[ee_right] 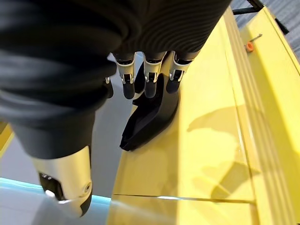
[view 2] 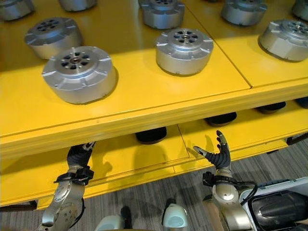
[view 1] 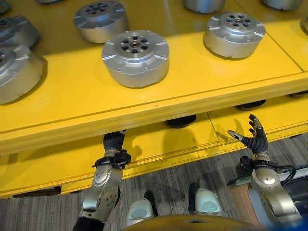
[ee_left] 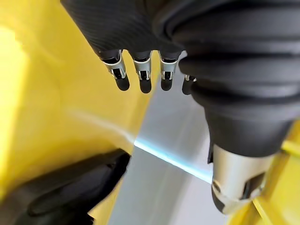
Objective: Move parts from the plastic box to the shelf.
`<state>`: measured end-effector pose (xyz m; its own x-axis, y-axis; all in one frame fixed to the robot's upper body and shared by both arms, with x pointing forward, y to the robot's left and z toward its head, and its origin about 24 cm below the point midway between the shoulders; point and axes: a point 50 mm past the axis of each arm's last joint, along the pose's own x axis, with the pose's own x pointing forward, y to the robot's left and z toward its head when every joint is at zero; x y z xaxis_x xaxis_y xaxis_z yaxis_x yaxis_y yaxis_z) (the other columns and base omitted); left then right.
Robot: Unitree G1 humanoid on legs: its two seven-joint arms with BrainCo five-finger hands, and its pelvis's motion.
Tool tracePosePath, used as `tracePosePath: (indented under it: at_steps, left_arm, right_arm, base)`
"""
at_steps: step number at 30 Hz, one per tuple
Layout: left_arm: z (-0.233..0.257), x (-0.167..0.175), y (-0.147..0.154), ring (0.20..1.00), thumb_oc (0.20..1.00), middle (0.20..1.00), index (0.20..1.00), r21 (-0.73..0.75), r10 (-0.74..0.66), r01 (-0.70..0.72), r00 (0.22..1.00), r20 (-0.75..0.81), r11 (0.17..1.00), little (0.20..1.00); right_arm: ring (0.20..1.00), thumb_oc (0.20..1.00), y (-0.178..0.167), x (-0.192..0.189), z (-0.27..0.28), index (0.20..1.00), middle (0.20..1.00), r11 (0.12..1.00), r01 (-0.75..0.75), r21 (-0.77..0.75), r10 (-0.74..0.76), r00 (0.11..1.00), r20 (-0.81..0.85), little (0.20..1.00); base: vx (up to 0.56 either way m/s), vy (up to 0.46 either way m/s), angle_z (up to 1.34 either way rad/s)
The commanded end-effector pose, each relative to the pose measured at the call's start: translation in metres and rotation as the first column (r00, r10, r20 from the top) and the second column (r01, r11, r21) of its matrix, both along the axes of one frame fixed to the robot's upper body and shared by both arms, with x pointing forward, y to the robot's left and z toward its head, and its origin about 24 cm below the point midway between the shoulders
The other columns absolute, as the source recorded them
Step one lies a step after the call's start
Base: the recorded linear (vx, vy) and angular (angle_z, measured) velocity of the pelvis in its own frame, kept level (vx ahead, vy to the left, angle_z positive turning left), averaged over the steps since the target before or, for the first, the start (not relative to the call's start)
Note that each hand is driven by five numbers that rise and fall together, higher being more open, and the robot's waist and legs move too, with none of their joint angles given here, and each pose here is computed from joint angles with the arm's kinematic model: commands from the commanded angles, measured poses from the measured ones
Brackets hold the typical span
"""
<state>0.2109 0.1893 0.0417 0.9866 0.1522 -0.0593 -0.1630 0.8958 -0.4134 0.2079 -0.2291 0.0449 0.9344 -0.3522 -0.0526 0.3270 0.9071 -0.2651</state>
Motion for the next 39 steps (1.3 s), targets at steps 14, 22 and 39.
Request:
tracePosePath:
  at_steps: [14,22,39]
  left_arm:
    - [-0.006,-0.004,0.015,1.0,1.0,1.0,1.0,0.339,-0.034,0.041,0.999,-0.027,0.94,1.0]
    - [-0.053,-0.025,0.043,1.0,1.0,1.0,1.0,0.279,0.314,-0.233,0.902,-0.295,0.932,1.0]
    - [-0.035,-0.035,0.005,1.0,1.0,1.0,1.0,0.225,-0.308,0.324,0.946,-0.104,0.919,1.0]
  right_arm:
    - [1.0,1.0,0.013,0.011,-0.003,1.0,1.0,0.997,-0.082,0.015,0.081,0.995,0.059,1.0]
    - [1.0,1.0,0.01,0.021,0.001,1.0,1.0,0.992,-0.121,-0.022,0.122,0.992,0.034,1.0]
    - [1.0,1.0,-0.013,0.012,0.006,1.0,1.0,0.995,-0.081,-0.059,0.084,0.995,0.059,1.0]
  base:
    - [-0.11,0.065,-0.12]
    - [-0.17,-0.264,-0.57]
    - [-0.17,-0.116,-0.1]
